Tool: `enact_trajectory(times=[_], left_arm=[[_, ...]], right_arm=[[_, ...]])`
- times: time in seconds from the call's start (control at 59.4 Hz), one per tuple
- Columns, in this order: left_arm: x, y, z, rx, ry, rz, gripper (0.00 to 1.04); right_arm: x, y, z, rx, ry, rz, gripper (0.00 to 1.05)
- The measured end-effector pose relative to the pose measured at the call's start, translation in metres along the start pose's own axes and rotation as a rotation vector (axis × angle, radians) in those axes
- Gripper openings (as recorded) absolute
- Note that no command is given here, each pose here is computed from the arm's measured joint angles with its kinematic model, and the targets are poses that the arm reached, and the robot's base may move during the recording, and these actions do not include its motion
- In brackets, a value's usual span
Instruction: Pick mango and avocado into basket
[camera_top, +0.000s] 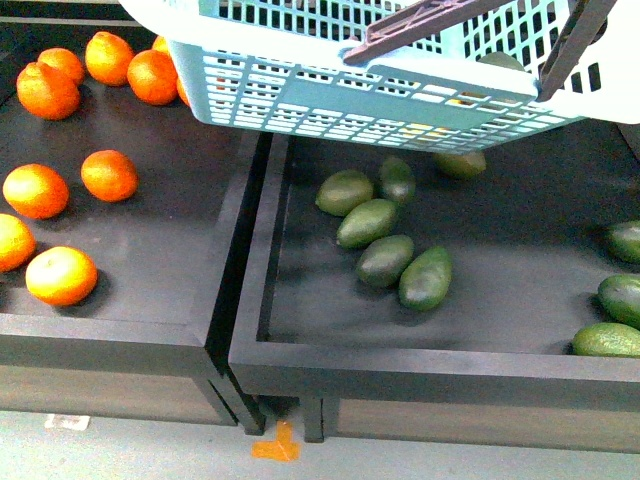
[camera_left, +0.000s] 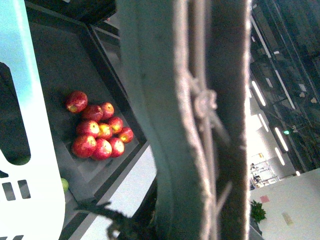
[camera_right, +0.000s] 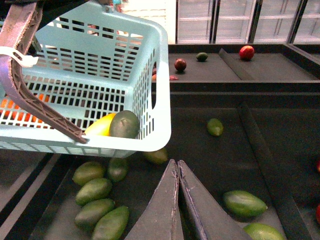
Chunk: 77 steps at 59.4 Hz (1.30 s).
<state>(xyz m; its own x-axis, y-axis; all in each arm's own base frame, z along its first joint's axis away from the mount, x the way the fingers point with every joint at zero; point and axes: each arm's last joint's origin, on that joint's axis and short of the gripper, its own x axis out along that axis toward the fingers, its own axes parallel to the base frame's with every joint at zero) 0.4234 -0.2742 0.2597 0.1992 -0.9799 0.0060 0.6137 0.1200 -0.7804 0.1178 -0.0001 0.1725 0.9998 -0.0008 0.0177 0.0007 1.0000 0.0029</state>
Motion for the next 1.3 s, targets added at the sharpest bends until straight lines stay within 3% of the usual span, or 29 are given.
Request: enact_trajectory(times=[0.926,1.044,1.212,1.296], left_arm=[[0.0,0.0,0.0,-0.002,0.0,0.0,0.05],[0.0,0.0,0.0,0.003,0.0,0.0,0.05],[0.0,0.0,0.0,0.0,0.0,0.0,0.05],[0.0,0.0,0.0,0.001,0.0,0.0,0.05]], right_arm=[[-0.021,0.0,-0.003,0.0,0.006,0.0,0.02],[-0.021,0.0,-0.003,0.0,0.005,0.0,0.2],[-0.021,0.0,-0.003,0.0,0.005,0.0,0.58],[-0.021,0.0,-0.003,0.0,0.005,0.0,0.72]])
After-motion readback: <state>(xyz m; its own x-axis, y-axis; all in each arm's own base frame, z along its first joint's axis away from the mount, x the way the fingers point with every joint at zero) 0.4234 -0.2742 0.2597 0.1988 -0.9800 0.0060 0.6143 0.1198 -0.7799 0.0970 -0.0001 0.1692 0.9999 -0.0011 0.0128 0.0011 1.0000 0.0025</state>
